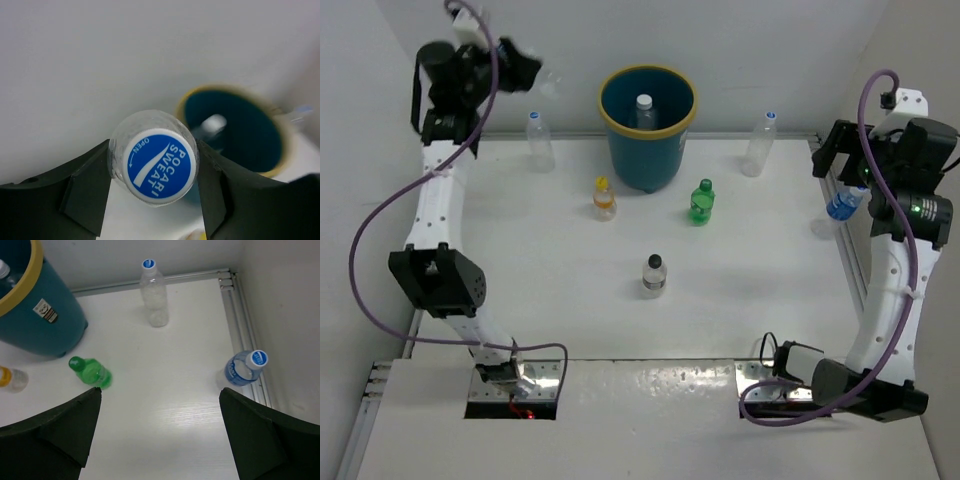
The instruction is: Put the plastic bottles in the bin
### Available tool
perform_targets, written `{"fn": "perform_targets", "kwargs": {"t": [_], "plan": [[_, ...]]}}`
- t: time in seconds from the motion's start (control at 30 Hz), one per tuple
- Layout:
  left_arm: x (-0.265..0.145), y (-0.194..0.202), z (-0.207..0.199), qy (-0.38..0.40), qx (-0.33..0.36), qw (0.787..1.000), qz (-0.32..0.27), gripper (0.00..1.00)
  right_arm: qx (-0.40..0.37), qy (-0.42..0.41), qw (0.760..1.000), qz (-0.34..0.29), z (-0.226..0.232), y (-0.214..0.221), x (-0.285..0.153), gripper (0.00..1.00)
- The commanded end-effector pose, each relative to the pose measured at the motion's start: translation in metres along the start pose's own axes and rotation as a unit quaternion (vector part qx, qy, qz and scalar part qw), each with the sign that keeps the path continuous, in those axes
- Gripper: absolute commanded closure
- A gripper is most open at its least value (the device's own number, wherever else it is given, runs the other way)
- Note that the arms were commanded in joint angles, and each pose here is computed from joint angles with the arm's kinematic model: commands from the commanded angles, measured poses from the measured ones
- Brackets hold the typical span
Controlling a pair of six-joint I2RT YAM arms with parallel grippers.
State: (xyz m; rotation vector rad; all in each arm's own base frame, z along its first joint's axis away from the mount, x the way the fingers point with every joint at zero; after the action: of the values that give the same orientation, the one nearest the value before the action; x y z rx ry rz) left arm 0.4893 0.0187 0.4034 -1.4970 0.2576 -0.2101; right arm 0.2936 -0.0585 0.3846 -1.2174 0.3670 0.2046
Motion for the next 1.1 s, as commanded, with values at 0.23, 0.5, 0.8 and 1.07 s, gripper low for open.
{"fn": "perform_targets", "kwargs": {"t": [0.23,0.5,0.8,1.07], "plan": [[0.049,-0.135,-0.209,0.218,0.041,0.959,-0.177,0.88,-0.001,0.115,0.993,-0.025,-0.063,-0.007,0.005,0.0],[0.097,-0.042,-0.251,0.224,0.055,0.97,-0.073,0.9,0.013,0.148,0.989,0.025,-0.119,0.018,0.034,0.0],[0.101,-0.004,-0.255,0.173,0.098,0.98,0.015,0.0,-0.034,0.104,0.993,0.035,-0.13,0.024,0.062,0.0],[0.057,-0.063,-0.246,0.189,0.081,0.978,-0.037,0.0,-0.042,0.082,0.995,0.039,-0.132,0.039,0.106,0.0]]}}
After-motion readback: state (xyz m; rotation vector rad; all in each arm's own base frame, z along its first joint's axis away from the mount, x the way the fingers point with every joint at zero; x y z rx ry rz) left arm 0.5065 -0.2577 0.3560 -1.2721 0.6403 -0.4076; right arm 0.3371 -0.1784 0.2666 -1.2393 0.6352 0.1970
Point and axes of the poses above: each gripper's point midway between its finger pads, its own x axis out along the fingers, its own z axis along the line the jaws close on, y = z × x, the point moved 4 cm from there along -x, back along the fingers, and after that the axes turned 13 degrees about x, right-handed, at the moved point
